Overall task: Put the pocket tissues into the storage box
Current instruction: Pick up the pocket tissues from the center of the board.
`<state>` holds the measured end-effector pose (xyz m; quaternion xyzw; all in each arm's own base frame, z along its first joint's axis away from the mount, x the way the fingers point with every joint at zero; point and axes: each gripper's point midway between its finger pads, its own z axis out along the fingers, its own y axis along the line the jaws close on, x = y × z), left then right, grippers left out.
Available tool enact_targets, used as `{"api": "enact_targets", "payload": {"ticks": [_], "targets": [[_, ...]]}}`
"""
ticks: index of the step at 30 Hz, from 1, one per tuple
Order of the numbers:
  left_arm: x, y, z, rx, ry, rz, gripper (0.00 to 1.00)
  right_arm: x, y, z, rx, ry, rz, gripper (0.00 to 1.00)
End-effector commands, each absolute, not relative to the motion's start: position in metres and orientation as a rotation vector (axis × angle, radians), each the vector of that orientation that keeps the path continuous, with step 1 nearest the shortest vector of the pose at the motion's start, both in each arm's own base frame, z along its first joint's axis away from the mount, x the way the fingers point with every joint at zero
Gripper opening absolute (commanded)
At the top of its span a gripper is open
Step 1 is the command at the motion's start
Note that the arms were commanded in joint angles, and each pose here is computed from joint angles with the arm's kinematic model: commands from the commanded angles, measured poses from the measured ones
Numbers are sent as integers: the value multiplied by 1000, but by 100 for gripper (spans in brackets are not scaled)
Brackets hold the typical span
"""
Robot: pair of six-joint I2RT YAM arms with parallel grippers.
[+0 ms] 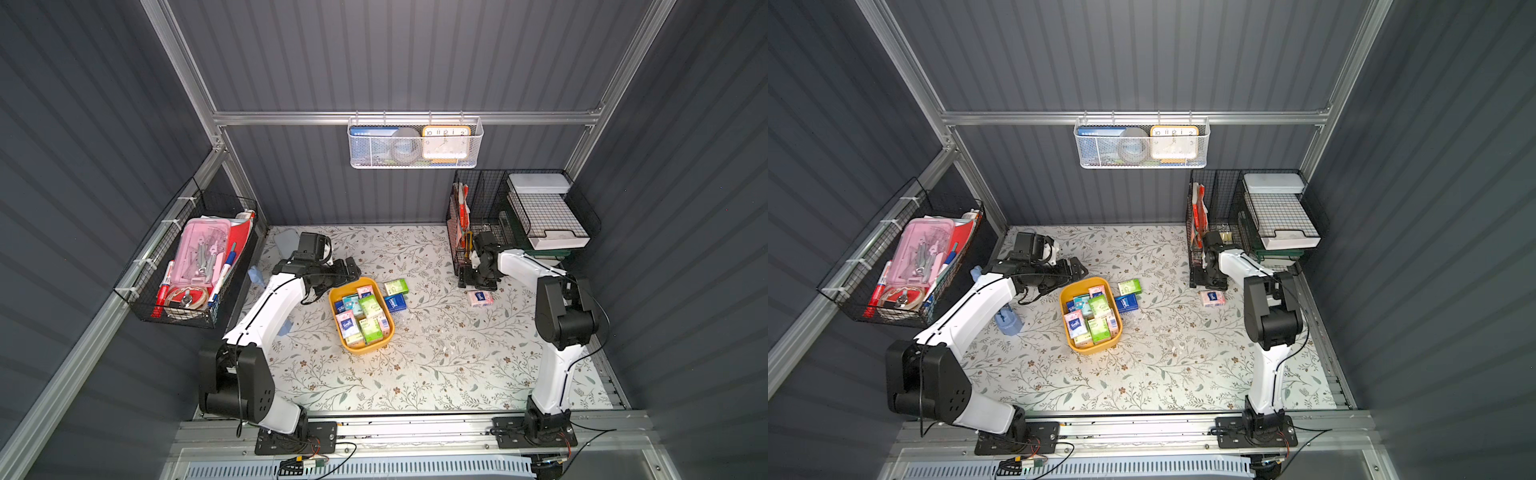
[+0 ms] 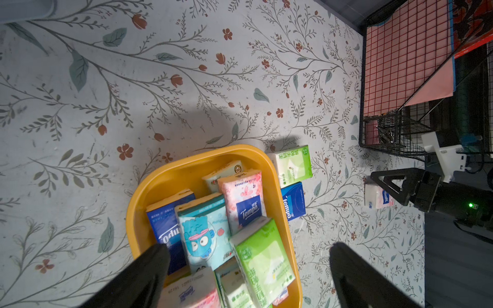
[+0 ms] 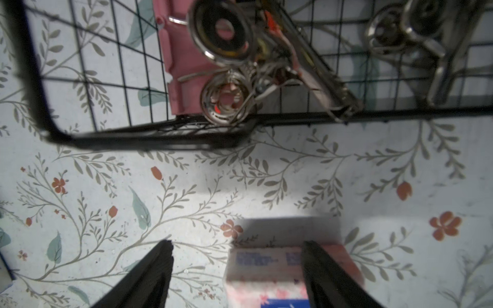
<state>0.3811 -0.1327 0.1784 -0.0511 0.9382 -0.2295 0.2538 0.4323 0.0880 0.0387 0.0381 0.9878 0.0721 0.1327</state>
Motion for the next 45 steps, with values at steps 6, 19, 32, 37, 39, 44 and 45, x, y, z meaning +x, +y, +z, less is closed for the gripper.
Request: {"api": "enact_targets", "payload": {"ticks": [6,19,32,37,39,44,45], "targets": [[379,-136,185,-145,2525,-646,99,379,124,32,159,2949,302,79],[370,-130,186,-120,2516,-609,99,333,123,29,149,3052,75,84],[369,-130,195,-109,2500,-611,99,298,117,26,279,3130,167,84],[370,-132,195,-115,2491,-633,99,276,125,30,296,3128,263,85],[370,-133,197,-112,2487,-638,99,273,128,32,267,3119,248,86],[369,-133,201,-100,2483,-638,99,268,124,26,180,3141,49,86],[369,-132,201,-99,2484,-633,99,266,124,23,164,3148,9,85]]}}
